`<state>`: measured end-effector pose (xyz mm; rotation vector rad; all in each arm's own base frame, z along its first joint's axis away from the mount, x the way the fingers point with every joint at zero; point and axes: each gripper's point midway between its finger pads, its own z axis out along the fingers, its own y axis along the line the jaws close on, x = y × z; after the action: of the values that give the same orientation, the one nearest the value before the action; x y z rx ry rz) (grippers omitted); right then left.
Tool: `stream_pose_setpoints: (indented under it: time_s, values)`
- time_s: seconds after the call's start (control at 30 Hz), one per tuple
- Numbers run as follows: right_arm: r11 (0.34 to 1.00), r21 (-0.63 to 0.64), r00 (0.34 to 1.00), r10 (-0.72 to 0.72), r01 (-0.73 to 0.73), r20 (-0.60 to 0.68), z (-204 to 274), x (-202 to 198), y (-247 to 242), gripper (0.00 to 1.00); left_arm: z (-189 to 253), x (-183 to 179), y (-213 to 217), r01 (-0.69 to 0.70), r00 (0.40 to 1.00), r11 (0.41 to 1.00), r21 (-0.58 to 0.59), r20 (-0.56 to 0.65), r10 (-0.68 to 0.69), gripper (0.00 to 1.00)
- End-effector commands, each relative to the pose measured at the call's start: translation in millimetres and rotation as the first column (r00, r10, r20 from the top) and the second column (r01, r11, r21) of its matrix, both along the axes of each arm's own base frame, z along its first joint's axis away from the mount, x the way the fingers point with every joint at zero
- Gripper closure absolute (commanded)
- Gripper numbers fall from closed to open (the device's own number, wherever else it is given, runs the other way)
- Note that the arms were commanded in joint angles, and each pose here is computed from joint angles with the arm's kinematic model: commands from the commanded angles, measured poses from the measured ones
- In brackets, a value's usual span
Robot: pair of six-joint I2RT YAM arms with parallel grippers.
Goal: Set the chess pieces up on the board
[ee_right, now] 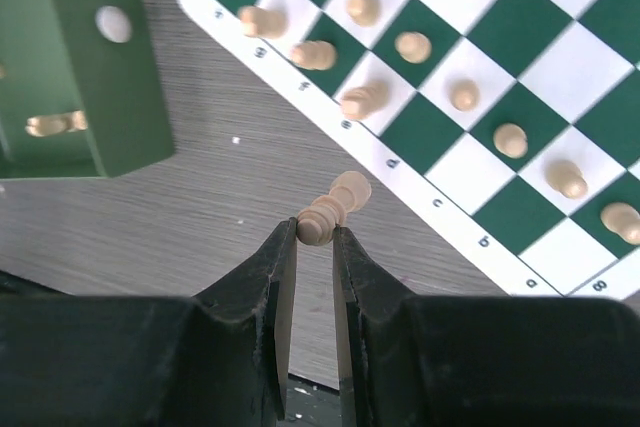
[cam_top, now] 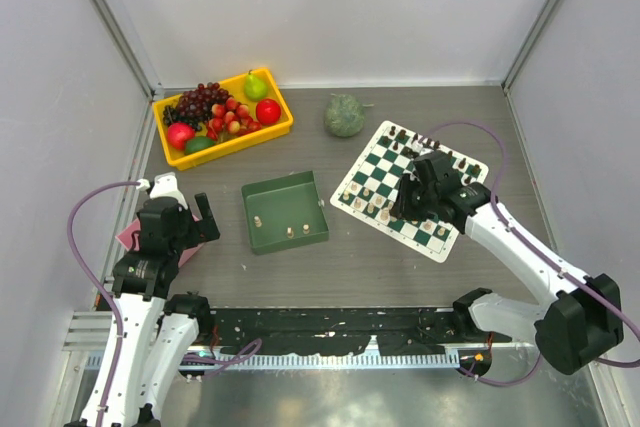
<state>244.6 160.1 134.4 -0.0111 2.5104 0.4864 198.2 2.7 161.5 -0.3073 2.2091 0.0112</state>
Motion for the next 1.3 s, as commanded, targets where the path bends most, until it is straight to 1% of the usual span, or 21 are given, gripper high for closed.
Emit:
stream_pose_setpoints:
  time_s: [0.0,0.17,0.23,0.33,0.6,0.73,0.97,1.27]
  values:
    - [1.0,0.002,1.0,-0.025,0.025,-0.001,-12,2,-14,0.76,10,6,-1,0.009,0.999,1.0,-0.002,0.032,-0.009,0.01]
    - [0.997,-0.007,0.997,-0.077,0.077,-0.015,-35,9,-28,0.76,11,6,-1,0.009,0.999,1.0,-0.002,0.037,-0.009,0.01]
    - [0.997,0.021,0.997,-0.076,0.076,-0.015,-41,13,-26,0.76,10,6,-2,0.01,0.999,1.0,-0.002,0.034,-0.01,0.01]
    - [0.996,0.009,0.996,-0.091,0.091,-0.013,-47,17,-29,0.76,10,6,-1,0.01,0.999,1.0,0.0,0.034,-0.01,0.01]
    - [0.995,0.032,0.995,-0.097,0.097,-0.009,-55,29,-26,0.75,9,6,-2,0.011,0.999,1.0,0.0,0.031,-0.011,0.01]
    - [0.994,0.04,0.995,-0.098,0.099,-0.029,-61,28,-25,0.75,10,6,-1,0.009,0.999,1.0,0.001,0.032,-0.009,0.01]
    - [0.993,0.018,0.993,-0.114,0.114,-0.036,-70,25,-30,0.75,10,6,0,0.006,0.999,1.0,0.002,0.034,-0.006,0.01]
    - [0.992,0.047,0.992,-0.117,0.119,-0.038,-76,24,-27,0.75,10,5,0,0.006,0.999,1.0,0.003,0.034,-0.007,0.01]
